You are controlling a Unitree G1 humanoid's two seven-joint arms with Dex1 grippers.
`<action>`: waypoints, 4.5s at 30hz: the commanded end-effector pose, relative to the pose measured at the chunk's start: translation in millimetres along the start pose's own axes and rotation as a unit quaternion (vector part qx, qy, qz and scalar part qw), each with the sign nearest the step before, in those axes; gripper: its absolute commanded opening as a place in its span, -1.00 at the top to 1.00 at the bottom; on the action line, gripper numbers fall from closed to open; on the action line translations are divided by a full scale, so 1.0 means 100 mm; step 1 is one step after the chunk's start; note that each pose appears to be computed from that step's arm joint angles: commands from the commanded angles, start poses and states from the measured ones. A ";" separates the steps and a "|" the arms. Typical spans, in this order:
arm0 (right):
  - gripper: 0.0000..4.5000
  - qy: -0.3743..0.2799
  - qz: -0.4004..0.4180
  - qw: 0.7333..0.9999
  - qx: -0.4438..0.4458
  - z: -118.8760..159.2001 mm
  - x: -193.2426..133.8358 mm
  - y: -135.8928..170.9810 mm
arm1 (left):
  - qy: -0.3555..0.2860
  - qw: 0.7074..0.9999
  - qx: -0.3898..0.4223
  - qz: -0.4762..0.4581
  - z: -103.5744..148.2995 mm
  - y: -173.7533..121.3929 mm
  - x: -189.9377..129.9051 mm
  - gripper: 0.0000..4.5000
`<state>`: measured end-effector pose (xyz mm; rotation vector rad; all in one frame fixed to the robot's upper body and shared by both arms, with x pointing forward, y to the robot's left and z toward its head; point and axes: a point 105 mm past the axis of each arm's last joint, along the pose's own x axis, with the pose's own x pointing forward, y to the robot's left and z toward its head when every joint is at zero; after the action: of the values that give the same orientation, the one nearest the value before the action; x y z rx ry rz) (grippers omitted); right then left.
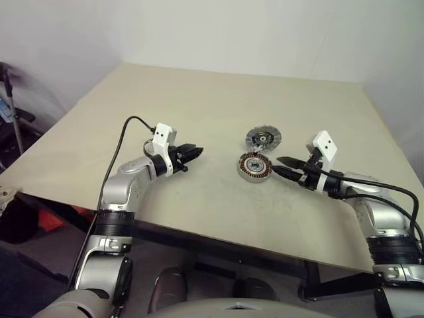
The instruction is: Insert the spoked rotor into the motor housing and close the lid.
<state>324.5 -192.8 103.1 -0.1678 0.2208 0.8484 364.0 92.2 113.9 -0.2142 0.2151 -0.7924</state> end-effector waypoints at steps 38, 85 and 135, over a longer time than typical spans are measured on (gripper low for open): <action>0.99 -0.007 -0.008 1.000 0.012 0.04 0.66 -0.10 | -0.053 0.994 0.009 0.098 0.22 0.30 -0.25 0.19; 0.99 -0.082 -0.003 0.997 -0.003 0.46 0.59 -0.08 | -0.078 0.991 -0.025 0.101 0.28 0.32 -0.37 0.19; 0.99 -0.063 -0.023 0.998 -0.019 0.38 0.47 -0.25 | -0.144 0.880 -0.391 0.229 -0.24 1.07 -0.73 0.19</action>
<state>374.7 -166.4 112.8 -0.1340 0.1398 0.8145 373.6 213.9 56.8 -1.0222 0.3271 -0.1314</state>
